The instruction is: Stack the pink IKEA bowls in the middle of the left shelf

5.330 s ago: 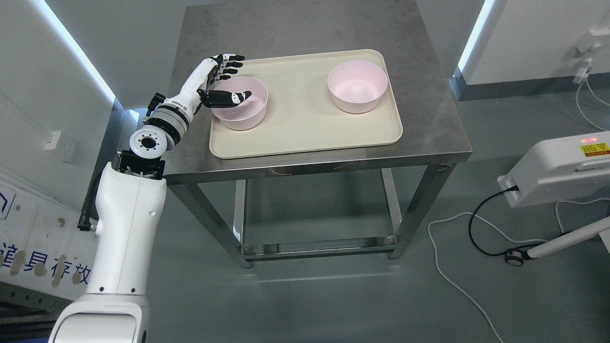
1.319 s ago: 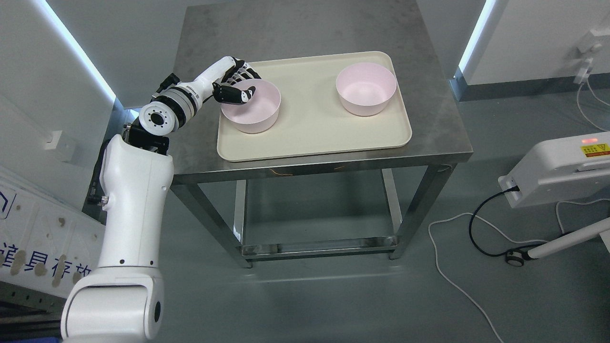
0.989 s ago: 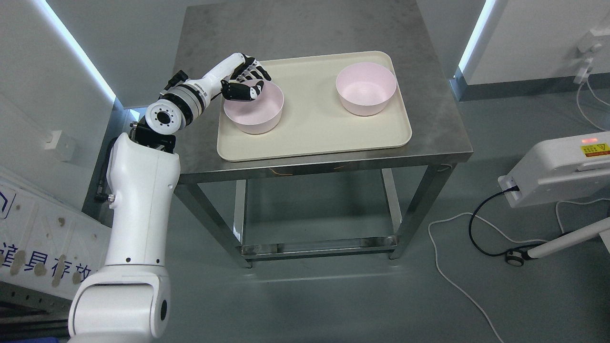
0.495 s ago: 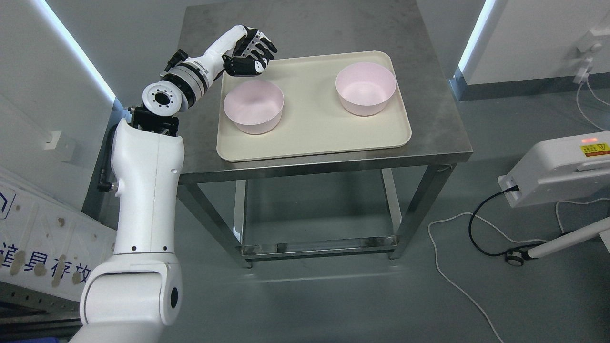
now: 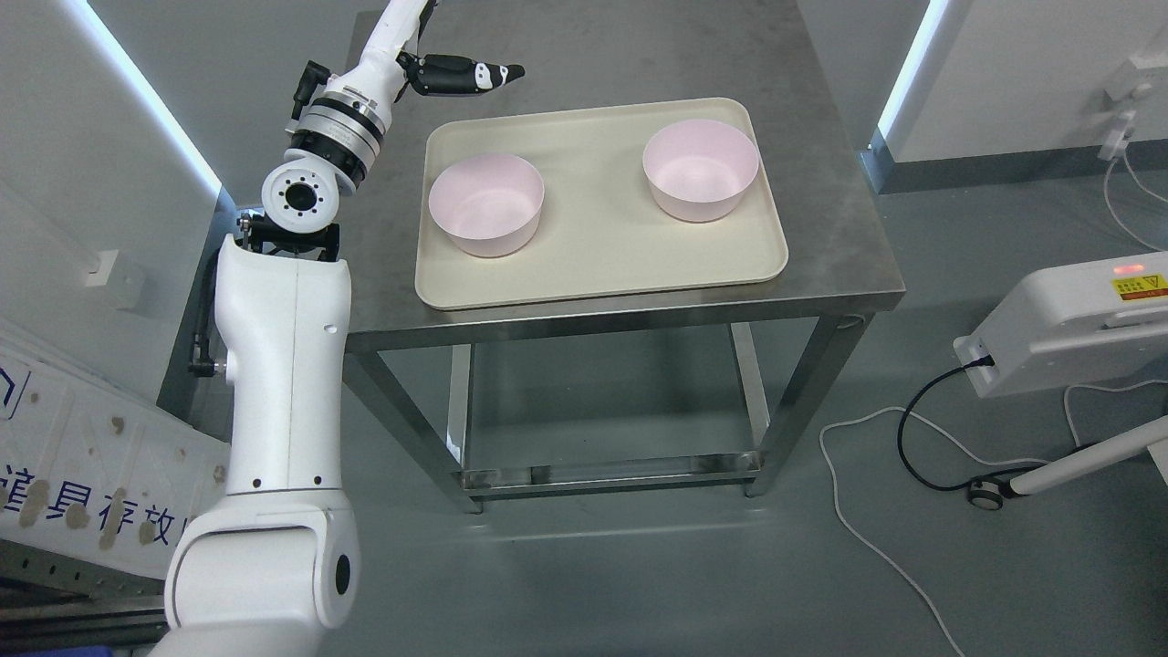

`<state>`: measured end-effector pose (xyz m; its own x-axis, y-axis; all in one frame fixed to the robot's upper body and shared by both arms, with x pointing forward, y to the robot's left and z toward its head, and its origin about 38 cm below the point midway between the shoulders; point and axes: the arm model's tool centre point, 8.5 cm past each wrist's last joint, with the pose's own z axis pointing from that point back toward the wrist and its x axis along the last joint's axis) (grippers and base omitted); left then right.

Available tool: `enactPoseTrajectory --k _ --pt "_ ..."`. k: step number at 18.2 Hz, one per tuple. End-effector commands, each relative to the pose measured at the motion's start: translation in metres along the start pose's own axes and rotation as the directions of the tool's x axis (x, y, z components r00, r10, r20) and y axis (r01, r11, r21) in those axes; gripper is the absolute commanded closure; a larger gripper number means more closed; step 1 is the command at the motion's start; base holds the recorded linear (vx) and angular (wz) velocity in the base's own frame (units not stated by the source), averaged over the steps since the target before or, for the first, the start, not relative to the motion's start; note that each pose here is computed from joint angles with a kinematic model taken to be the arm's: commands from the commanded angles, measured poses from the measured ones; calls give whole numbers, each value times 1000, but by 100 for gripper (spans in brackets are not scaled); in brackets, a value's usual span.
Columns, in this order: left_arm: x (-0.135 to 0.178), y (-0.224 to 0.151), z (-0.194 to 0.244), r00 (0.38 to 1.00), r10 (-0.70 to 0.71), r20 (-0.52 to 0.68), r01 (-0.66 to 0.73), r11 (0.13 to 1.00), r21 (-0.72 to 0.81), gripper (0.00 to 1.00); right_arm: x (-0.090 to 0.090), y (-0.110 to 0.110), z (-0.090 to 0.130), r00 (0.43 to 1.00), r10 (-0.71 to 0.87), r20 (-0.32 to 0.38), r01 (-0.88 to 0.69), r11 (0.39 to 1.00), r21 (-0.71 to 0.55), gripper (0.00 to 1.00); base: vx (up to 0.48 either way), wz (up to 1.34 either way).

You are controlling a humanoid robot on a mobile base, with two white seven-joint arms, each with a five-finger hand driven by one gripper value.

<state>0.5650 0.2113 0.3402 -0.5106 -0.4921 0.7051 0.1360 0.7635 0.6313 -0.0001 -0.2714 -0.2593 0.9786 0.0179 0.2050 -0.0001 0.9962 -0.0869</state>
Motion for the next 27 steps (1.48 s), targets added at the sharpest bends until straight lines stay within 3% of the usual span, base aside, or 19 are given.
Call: enactPoseTrajectory --k 1,4,7,9,12,15,19,22,27 --pt "-15 -7 39 997 -77 -2 76 983 -168 6 6 -11 -1 1000 -1 17 2 1000 -19 0 0 0" --pt "-39 -34 47 981 -67 -179 16 962 -271 6 6 -11 -1 1000 -1 17 2 1000 -19 0 0 0" --pt "-49 -36 43 958 -96 -271 34 974 -224 7 6 -11 -1 1000 -1 17 2 1000 -19 0 0 0" --pt "-60 -36 43 941 -130 -312 63 974 -217 12 6 -11 -1 1000 -1 17 2 1000 -19 0 0 0" --pt "-54 -33 37 943 -144 -301 75 970 -230 30 6 -11 -1 1000 -1 17 2 1000 -19 0 0 0" --pt "-44 -53 31 941 -208 -269 90 915 -393 37 6 -11 -1 1000 -1 17 2 1000 -19 0 0 0" --pt "-45 -49 22 913 -300 -278 153 882 -446 47 6 -11 -1 1000 -1 17 2 1000 -19 0 0 0" --pt "-42 -52 15 911 -322 -259 176 870 -461 67 6 -11 -1 1000 -1 17 2 1000 -19 0 0 0" --pt "-47 -68 18 901 -396 -176 257 815 -519 84 6 -11 -1 1000 -1 17 2 1000 -19 0 0 0"
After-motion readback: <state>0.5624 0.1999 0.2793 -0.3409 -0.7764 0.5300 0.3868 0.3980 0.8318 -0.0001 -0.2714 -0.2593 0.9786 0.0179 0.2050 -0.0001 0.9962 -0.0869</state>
